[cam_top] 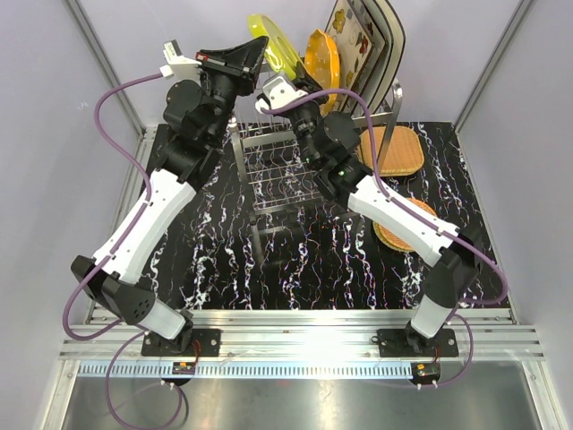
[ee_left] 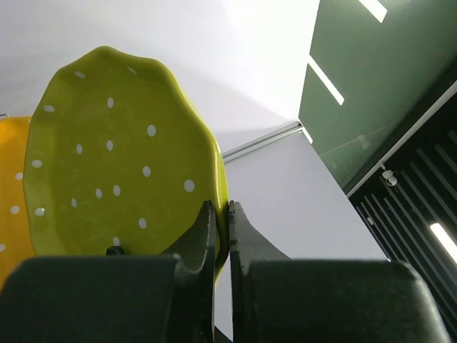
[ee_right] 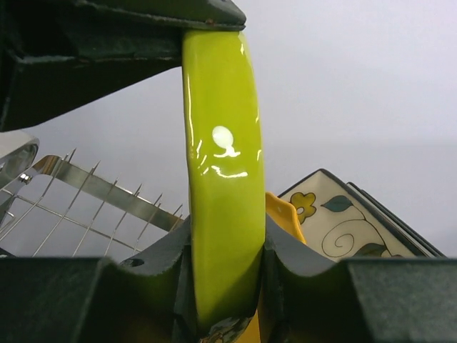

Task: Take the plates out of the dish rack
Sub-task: Pass the plate from the left arm to the right

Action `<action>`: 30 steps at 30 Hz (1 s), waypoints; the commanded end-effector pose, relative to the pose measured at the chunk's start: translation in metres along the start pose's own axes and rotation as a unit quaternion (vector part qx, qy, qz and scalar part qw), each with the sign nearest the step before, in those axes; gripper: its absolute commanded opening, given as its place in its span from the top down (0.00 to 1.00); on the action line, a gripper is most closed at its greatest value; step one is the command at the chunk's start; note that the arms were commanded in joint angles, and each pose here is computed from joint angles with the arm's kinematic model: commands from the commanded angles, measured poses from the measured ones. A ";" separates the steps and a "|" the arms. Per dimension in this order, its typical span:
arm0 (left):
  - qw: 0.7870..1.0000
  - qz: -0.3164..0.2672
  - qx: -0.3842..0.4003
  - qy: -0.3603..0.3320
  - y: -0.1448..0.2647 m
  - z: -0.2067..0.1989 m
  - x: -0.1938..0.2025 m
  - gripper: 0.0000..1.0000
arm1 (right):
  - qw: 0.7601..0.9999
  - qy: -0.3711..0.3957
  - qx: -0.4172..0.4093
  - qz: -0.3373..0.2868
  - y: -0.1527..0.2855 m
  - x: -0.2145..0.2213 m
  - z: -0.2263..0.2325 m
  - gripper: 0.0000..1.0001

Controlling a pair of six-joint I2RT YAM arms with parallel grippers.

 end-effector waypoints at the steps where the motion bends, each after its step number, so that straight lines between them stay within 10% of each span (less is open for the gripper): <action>1: 0.986 -0.020 0.161 0.028 0.033 -0.099 -0.016 1.00 | 0.999 0.029 0.010 -0.024 -0.003 -0.014 -0.008 1.00; 13: 0.985 -0.032 0.160 0.053 0.055 -0.098 -0.024 0.92 | 0.992 0.040 0.056 -0.103 -0.013 -0.041 -0.056 1.00; 30: 0.989 -0.020 0.139 0.035 0.088 -0.085 -0.027 0.21 | 0.985 0.001 0.104 -0.137 -0.017 -0.060 -0.114 1.00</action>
Point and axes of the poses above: each gripper's point midway between its finger pads, its own y axis back along the fingers, its own z axis along the line the jaws close on, x = y × z, the point moved 5 cm from there along y, back along the fingers, and after that the axes turned 10 degrees about y, right-handed, at the moved point
